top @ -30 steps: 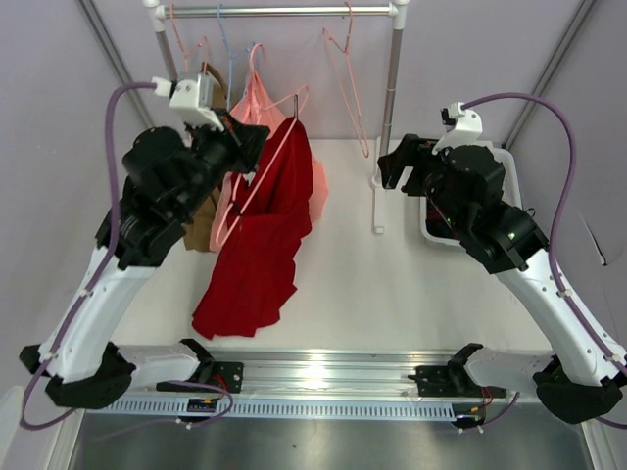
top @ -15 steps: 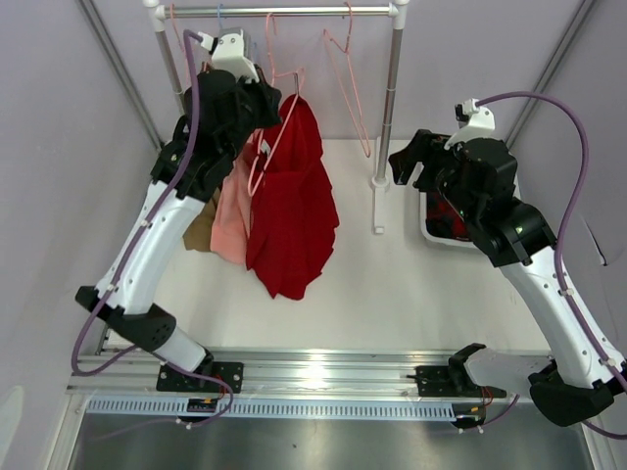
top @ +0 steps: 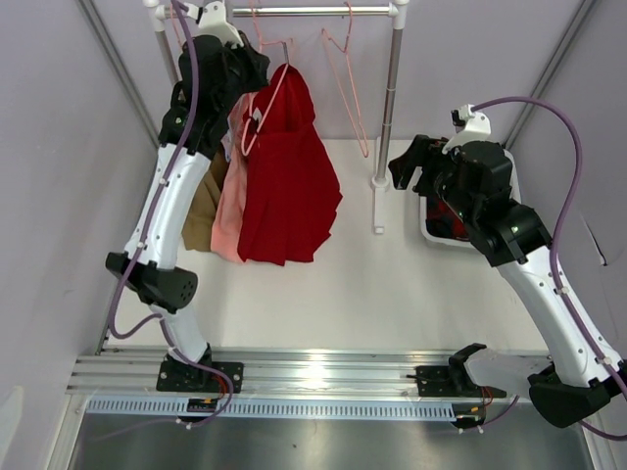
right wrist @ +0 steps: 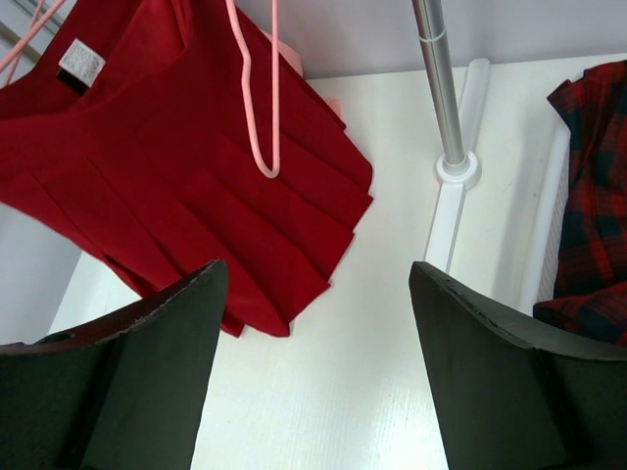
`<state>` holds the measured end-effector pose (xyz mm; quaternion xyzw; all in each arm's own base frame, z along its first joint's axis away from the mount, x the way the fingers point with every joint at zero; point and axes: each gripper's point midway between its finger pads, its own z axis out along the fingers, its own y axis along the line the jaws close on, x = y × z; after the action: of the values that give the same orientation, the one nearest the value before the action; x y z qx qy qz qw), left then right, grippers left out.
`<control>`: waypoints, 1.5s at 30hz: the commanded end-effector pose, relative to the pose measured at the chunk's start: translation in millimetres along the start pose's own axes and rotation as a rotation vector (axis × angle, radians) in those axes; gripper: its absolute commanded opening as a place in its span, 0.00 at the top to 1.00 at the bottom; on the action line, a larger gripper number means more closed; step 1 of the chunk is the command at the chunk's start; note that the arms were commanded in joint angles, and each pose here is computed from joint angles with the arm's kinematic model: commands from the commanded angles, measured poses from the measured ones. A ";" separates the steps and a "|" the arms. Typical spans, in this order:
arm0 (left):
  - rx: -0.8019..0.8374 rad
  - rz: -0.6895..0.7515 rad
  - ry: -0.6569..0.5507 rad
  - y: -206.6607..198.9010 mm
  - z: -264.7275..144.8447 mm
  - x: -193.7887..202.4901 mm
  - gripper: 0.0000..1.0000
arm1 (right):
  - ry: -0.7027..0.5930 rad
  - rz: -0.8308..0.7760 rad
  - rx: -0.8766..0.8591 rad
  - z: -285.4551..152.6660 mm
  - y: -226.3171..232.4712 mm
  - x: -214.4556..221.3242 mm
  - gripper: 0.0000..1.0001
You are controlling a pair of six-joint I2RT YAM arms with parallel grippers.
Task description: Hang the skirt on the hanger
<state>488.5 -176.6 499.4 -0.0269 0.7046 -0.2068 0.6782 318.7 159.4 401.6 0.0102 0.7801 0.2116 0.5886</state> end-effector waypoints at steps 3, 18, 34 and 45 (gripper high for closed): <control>0.154 -0.065 -0.186 -14.6 8.1 -62.7 1.00 | -0.053 0.013 -0.025 -9.1 2.9 -14.7 0.20; 0.135 -0.141 -0.061 5.6 27.8 -1.2 1.00 | -0.016 0.031 -0.033 -1.4 -3.0 5.3 0.19; 0.235 -0.065 -0.031 -18.5 -49.7 -23.0 0.48 | 0.057 0.018 -0.012 2.9 -13.7 26.9 0.14; 0.410 -0.101 0.094 -54.9 -151.0 30.7 0.46 | 0.147 0.009 0.037 4.2 -31.5 55.2 0.06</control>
<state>353.1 -179.6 503.4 0.0505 0.6712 -0.3510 0.6509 317.1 149.0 342.4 0.0152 0.8210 0.2025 0.5336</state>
